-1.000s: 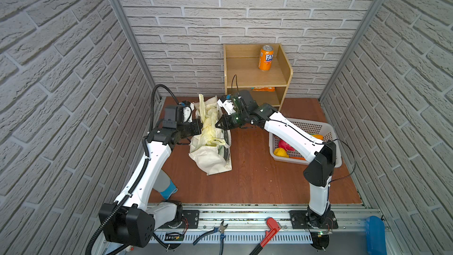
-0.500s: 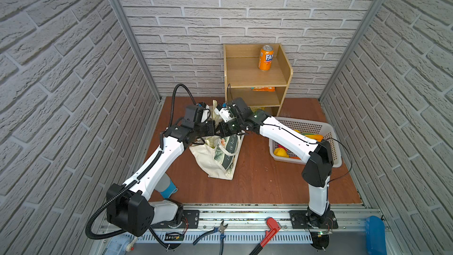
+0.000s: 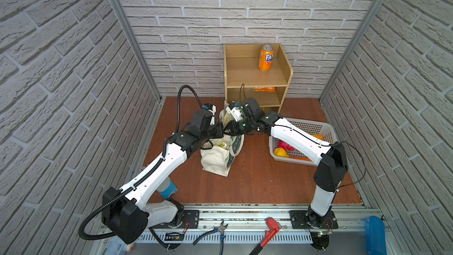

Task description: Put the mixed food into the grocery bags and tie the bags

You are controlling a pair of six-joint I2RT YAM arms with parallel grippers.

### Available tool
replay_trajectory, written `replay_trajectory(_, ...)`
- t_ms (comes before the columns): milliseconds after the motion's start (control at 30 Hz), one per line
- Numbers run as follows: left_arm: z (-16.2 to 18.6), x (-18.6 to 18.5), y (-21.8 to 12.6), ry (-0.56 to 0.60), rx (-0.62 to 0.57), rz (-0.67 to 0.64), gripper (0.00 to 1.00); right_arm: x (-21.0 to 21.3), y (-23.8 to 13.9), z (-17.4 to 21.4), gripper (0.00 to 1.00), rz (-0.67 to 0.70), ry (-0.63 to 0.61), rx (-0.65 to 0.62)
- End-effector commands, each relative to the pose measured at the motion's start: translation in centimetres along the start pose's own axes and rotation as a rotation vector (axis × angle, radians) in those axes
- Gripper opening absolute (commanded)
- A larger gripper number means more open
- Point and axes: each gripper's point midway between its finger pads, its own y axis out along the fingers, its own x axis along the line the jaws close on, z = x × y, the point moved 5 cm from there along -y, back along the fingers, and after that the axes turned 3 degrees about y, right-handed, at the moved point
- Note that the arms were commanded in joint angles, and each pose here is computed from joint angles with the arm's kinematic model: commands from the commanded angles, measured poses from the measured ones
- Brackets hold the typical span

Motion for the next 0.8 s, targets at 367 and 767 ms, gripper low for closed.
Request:
replay_trajectory(367, -5.2, -1.6, -5.5, 0.062, -0.218, 0.065, 0.83, 1.9, -7.1, -1.0, 0.62, -0.048, -0.077, -0.184)
replay_trajectory(767, -7.5, 0.3, -9.8, 0.075, -0.303, 0.002, 0.98, 1.0, -12.3, -0.9, 0.95, -0.009, -0.068, -0.278)
